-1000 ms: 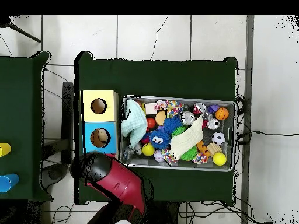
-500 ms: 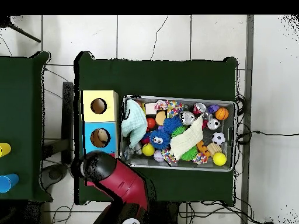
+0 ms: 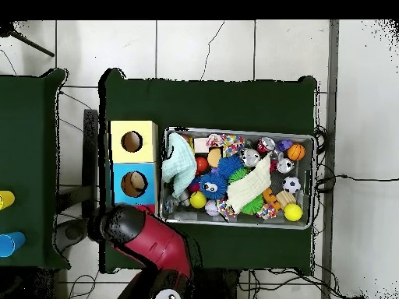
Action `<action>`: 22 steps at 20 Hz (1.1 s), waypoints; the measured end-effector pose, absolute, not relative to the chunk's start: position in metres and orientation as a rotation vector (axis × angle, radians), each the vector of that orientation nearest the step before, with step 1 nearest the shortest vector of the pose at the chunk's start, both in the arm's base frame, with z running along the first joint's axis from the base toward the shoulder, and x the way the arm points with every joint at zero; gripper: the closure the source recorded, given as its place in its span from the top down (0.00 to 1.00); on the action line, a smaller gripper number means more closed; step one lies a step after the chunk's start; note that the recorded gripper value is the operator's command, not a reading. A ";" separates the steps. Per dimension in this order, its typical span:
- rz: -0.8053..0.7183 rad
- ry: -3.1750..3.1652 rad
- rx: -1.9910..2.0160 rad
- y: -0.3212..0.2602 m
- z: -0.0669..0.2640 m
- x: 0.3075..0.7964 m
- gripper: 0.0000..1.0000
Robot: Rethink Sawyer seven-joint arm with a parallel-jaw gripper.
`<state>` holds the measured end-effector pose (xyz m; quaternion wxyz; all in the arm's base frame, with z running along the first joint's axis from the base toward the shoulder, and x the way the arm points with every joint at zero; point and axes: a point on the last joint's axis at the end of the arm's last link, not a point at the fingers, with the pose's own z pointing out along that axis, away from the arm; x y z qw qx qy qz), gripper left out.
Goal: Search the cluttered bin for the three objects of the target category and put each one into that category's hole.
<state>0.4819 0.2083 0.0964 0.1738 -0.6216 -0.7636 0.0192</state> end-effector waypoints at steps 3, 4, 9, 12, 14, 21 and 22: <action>0.107 -2.256 -1.744 0.206 0.091 0.481 1.00; 0.139 -2.322 -1.726 0.205 0.091 0.482 1.00; 0.200 -2.483 -1.674 0.203 0.104 0.495 1.00; 0.223 -2.521 -1.686 0.190 0.113 0.503 1.00; 0.230 -2.518 -1.705 0.181 0.116 0.505 1.00; 0.232 -2.496 -1.765 0.159 0.124 0.513 1.00; 0.232 -2.490 -1.778 0.152 0.129 0.516 1.00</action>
